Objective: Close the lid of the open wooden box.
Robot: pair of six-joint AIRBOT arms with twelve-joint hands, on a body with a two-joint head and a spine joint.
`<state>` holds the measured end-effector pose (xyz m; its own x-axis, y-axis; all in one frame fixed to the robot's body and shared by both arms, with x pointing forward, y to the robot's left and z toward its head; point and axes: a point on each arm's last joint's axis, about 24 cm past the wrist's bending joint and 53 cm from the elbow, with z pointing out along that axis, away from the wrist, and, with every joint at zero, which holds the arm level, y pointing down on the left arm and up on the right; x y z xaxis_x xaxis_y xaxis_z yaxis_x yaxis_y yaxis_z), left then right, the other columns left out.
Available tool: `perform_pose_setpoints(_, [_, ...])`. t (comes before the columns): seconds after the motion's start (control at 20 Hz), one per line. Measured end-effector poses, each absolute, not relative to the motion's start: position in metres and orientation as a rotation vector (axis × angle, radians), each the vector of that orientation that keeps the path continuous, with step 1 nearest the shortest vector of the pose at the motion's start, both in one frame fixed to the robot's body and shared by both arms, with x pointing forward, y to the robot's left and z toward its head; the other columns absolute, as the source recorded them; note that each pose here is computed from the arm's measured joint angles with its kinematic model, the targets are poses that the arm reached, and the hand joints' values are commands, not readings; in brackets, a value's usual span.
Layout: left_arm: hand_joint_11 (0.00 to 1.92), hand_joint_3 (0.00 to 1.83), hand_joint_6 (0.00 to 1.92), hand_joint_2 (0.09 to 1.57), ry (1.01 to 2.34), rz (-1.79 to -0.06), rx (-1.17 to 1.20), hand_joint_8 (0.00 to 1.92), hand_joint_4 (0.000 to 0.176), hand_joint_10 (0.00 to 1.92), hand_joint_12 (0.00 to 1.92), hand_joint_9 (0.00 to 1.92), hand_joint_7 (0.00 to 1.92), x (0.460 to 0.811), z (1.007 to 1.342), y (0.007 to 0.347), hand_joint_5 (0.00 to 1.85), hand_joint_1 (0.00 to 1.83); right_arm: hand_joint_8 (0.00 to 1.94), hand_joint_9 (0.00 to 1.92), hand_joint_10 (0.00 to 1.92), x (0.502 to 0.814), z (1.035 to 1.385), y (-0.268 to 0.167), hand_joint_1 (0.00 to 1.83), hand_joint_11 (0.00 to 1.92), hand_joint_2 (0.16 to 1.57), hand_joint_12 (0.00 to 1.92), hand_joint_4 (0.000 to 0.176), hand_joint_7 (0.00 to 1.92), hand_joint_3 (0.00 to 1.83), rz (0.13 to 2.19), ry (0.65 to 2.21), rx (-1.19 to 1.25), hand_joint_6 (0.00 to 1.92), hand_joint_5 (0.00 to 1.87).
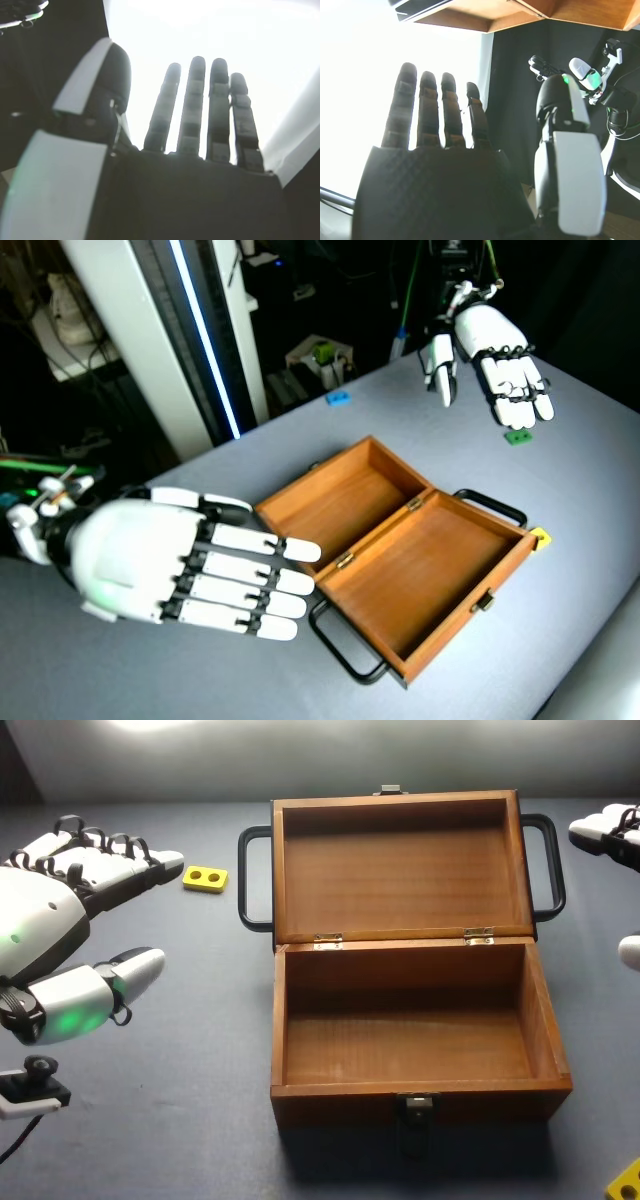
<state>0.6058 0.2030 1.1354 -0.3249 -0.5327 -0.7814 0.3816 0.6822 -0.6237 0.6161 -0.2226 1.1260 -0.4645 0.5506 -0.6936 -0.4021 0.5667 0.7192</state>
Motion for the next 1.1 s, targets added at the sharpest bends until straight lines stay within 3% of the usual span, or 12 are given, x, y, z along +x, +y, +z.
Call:
perform_pose_setpoints(0.25, [0.00, 0.00, 0.00, 1.46, 1.665, -0.920, -0.120, 0.00, 0.000, 0.00, 0.63, 0.29, 0.34, 0.607, 1.135, 0.204, 0.28, 0.16, 0.00, 0.07, 0.00, 0.616, 1.126, -0.222, 0.30, 0.11, 1.40, 0.04, 0.052, 0.11, 0.00, 1.113, 1.731, 0.122, 0.00, 0.11])
perform_pose_setpoints(0.3, [0.00, 0.00, 0.00, 1.46, 1.665, -0.922, -0.122, 0.00, 0.000, 0.00, 0.61, 0.27, 0.31, 0.608, 1.136, 0.203, 0.29, 0.20, 0.00, 0.08, 0.00, 0.616, 1.126, -0.222, 0.30, 0.12, 1.40, 0.04, 0.033, 0.11, 0.00, 1.112, 1.731, 0.122, 0.00, 0.11])
perform_pose_setpoints(0.35, [0.00, 0.01, 0.01, 1.47, 1.667, -0.919, -0.121, 0.01, 0.000, 0.00, 0.38, 0.15, 0.19, 0.611, 1.133, 0.204, 0.26, 0.12, 0.00, 0.06, 0.00, 0.617, 1.125, -0.223, 0.21, 0.09, 1.42, 0.02, 0.008, 0.10, 0.01, 1.108, 1.733, 0.121, 0.00, 0.10])
perform_pose_setpoints(0.4, [0.00, 0.00, 0.00, 1.47, 1.679, -0.911, -0.123, 0.00, 0.000, 0.01, 0.23, 0.09, 0.15, 0.615, 1.130, 0.204, 0.25, 0.03, 0.00, 0.05, 0.00, 0.619, 1.124, -0.226, 0.13, 0.08, 1.42, 0.02, 0.000, 0.09, 0.01, 1.098, 1.738, 0.117, 0.00, 0.10])
perform_pose_setpoints(0.5, [0.00, 0.00, 0.00, 1.42, 1.699, -0.897, -0.122, 0.00, 0.000, 0.01, 0.01, 0.10, 0.14, 0.627, 1.125, 0.202, 0.14, 0.00, 0.00, 0.04, 0.00, 0.630, 1.119, -0.239, 0.00, 0.06, 1.38, 0.01, 0.000, 0.08, 0.00, 1.043, 1.758, 0.136, 0.00, 0.09])
perform_pose_setpoints(0.6, [0.00, 0.00, 0.00, 1.39, 1.693, -0.891, -0.127, 0.00, 0.000, 0.00, 0.00, 0.04, 0.02, 0.641, 1.126, 0.201, 0.04, 0.00, 0.00, 0.03, 0.00, 0.642, 1.114, -0.256, 0.00, 0.07, 1.38, 0.01, 0.000, 0.07, 0.00, 0.980, 1.770, 0.177, 0.00, 0.09])
perform_pose_setpoints(0.75, [0.00, 0.00, 0.00, 1.39, 1.733, -0.873, -0.132, 0.00, 0.000, 0.00, 0.00, 0.00, 0.00, 0.656, 1.116, 0.197, 0.00, 0.00, 0.00, 0.00, 0.00, 0.661, 1.105, -0.270, 0.00, 0.03, 1.34, 0.00, 0.000, 0.03, 0.00, 0.907, 1.801, 0.212, 0.00, 0.07])
perform_pose_setpoints(1.0, [0.00, 0.00, 0.00, 1.16, 1.853, -0.820, -0.139, 0.00, 0.000, 0.00, 0.00, 0.00, 0.00, 0.677, 1.080, 0.190, 0.00, 0.00, 0.01, 0.01, 0.00, 0.682, 1.086, -0.263, 0.00, 0.04, 1.38, 0.01, 0.000, 0.06, 0.00, 0.852, 1.868, 0.187, 0.00, 0.09])
perform_pose_setpoints(1.1, [0.00, 0.00, 0.00, 1.18, 1.906, -0.792, -0.154, 0.00, 0.000, 0.00, 0.00, 0.00, 0.00, 0.683, 1.063, 0.192, 0.00, 0.00, 0.01, 0.01, 0.00, 0.692, 1.078, -0.255, 0.00, 0.05, 1.40, 0.01, 0.000, 0.06, 0.01, 0.829, 1.904, 0.152, 0.00, 0.09])
